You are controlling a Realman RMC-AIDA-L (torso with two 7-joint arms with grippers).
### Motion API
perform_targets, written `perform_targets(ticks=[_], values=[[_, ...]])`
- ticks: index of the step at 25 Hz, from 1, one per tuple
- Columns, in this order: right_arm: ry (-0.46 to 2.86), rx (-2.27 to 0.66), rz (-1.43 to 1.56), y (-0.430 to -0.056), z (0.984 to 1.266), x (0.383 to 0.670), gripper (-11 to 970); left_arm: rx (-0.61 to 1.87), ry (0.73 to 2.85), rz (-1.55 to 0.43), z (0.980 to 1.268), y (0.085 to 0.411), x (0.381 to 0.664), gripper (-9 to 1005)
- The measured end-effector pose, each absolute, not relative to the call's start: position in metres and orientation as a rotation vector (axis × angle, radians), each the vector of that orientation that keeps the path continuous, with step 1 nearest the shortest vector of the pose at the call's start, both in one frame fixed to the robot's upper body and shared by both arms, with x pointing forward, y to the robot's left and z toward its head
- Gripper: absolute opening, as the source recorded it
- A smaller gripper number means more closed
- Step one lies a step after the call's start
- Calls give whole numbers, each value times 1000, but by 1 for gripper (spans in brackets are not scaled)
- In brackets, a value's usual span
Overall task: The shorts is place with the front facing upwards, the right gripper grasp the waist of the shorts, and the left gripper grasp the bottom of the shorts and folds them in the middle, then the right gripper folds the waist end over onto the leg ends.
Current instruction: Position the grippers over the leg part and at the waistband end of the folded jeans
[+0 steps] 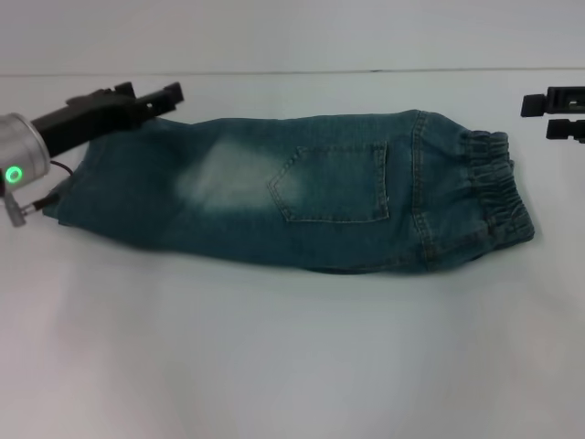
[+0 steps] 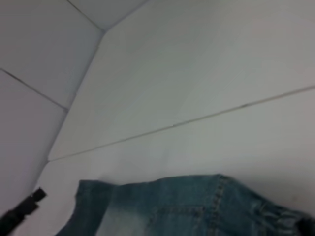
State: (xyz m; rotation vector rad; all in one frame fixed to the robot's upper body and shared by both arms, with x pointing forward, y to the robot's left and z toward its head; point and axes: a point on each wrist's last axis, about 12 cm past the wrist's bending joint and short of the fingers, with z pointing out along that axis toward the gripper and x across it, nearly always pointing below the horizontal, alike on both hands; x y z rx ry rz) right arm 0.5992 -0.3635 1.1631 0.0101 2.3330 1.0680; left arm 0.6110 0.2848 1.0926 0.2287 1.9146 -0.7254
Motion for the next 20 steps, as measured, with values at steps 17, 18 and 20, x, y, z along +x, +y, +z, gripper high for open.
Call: perform_targets(ticks=[17,18,20], values=[[2605,141,1134,-344,1167,600,839,373,1901,-725,1088,256,611,926],[2620,148,1111,-346,1165,599,839,381,1902,-725,1088,256,611,926],[2644,170,1075,-350,1160,598,837,397,1905,-724,1088,254,611,924]])
